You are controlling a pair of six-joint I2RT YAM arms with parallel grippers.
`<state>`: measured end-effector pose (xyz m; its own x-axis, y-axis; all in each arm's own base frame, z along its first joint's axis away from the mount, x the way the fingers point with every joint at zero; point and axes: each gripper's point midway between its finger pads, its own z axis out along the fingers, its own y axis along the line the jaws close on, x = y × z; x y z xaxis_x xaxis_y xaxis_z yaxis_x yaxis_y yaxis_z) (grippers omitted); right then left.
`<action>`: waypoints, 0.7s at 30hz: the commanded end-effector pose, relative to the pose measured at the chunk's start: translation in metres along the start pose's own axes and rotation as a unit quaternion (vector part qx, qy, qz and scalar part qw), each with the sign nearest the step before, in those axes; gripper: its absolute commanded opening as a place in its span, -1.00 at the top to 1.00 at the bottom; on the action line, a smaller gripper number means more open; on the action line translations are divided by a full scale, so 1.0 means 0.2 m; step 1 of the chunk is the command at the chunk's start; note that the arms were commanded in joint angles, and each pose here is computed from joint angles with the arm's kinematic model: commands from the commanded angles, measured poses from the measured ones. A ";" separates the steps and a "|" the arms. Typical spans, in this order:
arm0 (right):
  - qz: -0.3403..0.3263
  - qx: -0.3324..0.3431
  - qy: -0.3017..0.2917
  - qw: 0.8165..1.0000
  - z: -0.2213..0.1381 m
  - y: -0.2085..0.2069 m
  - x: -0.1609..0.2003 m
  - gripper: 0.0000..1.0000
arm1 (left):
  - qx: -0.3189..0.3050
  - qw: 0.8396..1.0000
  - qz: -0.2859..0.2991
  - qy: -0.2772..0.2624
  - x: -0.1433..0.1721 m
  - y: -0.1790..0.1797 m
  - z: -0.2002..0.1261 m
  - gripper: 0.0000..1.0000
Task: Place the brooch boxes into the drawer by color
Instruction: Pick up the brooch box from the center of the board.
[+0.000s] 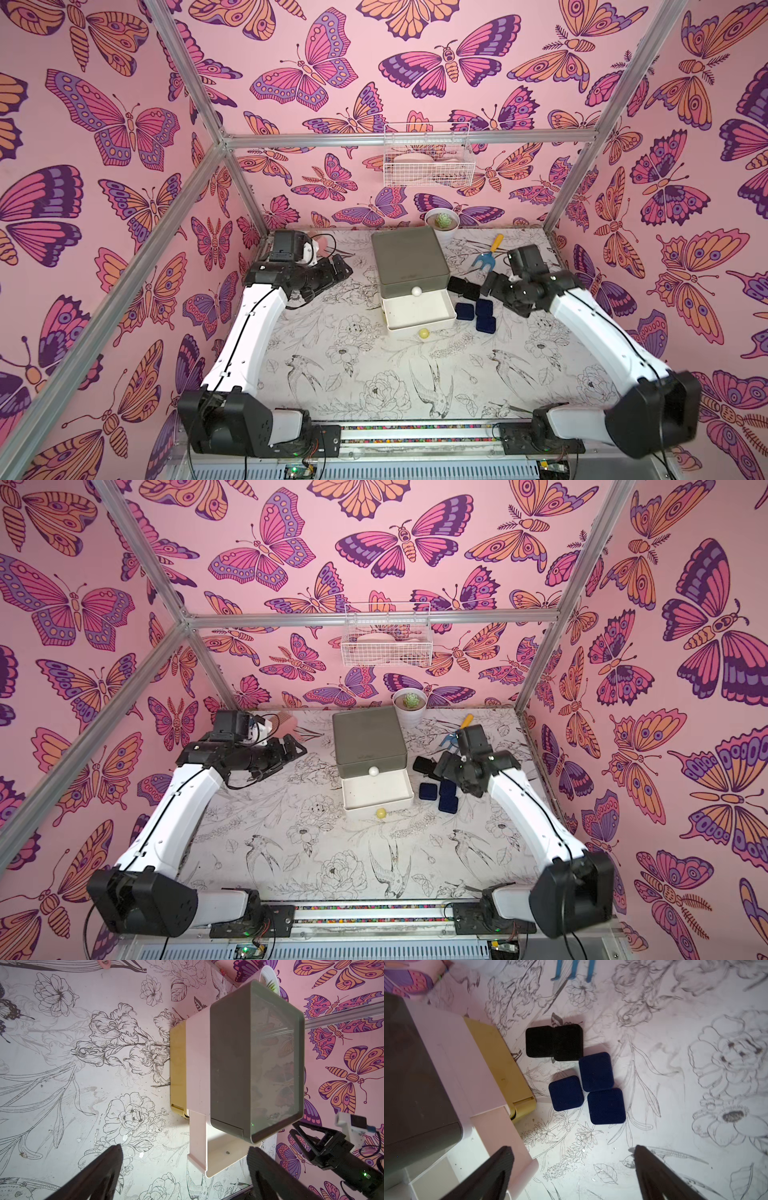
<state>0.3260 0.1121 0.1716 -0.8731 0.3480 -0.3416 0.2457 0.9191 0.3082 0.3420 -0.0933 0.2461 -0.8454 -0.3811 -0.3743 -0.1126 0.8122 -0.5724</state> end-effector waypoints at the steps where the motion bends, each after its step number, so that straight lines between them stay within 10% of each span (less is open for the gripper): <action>1: -0.093 0.015 0.100 0.991 0.05 -0.03 0.09 -0.91 | -0.005 1.000 -0.003 -0.007 -0.03 0.01 0.03 -1.00; 21: -0.089 0.061 0.159 0.981 0.49 -0.15 -0.05 -0.67 | -0.017 1.000 -0.003 0.006 -0.05 0.04 0.10 -1.00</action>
<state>0.3585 0.0974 0.0826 -0.9894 0.1277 -0.0695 0.1160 0.9816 0.1518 0.3578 -0.0916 0.2251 -0.8550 -0.3877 -0.3444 -0.1497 0.8204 -0.5519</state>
